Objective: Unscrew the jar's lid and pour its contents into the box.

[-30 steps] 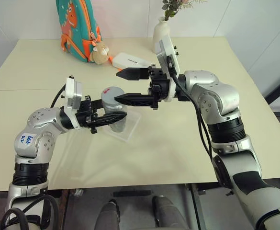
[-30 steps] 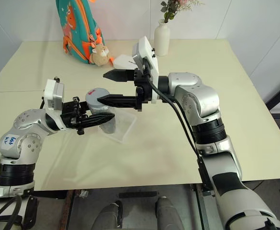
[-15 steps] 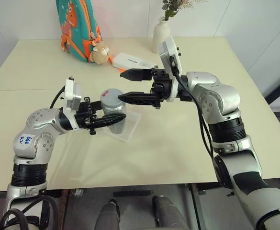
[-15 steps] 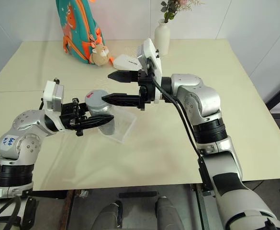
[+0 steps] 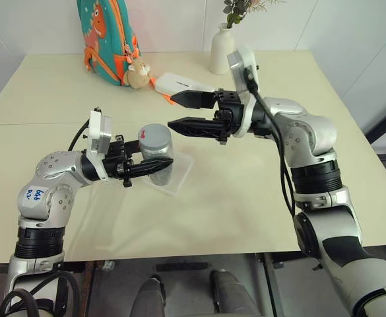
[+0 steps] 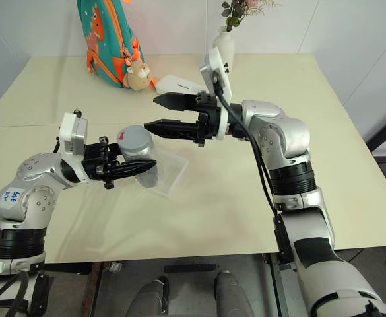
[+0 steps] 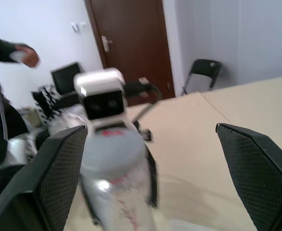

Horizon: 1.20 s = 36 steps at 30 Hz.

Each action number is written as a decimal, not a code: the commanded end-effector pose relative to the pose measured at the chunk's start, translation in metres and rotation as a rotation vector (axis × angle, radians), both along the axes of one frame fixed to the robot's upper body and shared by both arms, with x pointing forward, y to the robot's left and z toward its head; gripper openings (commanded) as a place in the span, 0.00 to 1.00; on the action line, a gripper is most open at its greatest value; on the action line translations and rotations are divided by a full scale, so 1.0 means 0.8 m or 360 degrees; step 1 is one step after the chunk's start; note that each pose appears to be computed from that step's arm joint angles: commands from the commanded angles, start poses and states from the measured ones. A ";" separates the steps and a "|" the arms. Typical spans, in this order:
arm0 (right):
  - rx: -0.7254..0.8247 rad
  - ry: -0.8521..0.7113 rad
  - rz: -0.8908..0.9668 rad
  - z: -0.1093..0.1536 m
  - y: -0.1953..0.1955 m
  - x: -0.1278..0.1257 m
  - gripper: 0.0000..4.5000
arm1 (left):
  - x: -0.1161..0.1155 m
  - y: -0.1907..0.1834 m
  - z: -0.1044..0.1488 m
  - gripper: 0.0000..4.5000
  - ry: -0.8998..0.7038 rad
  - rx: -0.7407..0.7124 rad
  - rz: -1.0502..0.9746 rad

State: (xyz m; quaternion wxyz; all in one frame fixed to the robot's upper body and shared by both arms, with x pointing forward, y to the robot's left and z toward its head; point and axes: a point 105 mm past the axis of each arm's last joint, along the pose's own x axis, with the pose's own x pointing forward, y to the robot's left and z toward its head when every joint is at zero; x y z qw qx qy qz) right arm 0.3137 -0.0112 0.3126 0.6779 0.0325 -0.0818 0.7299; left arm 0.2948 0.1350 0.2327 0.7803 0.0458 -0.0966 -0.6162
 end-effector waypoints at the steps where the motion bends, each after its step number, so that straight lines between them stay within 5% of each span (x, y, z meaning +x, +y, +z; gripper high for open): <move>1: 0.0043 -0.0077 0.0078 0.020 0.012 -0.022 0.99 | -0.008 0.001 0.014 0.45 -0.0081 -0.0008 -0.0017; 9: -0.0135 -0.0165 0.0074 -0.013 0.038 -0.032 0.99 | -0.008 0.000 0.013 0.45 -0.0075 -0.0003 -0.0023; 24: -0.0152 -0.0165 0.0039 -0.021 0.046 -0.028 0.99 | -0.010 -0.003 0.015 0.45 -0.0065 -0.0003 -0.0031; 31: -0.0154 -0.0161 0.0037 -0.025 0.046 -0.026 0.57 | -0.010 -0.003 0.016 0.45 -0.0068 -0.0001 -0.0030; 36: 0.0022 -0.0017 0.0076 0.000 0.044 -0.030 0.57 | -0.010 -0.002 0.015 0.45 -0.0066 0.0002 -0.0024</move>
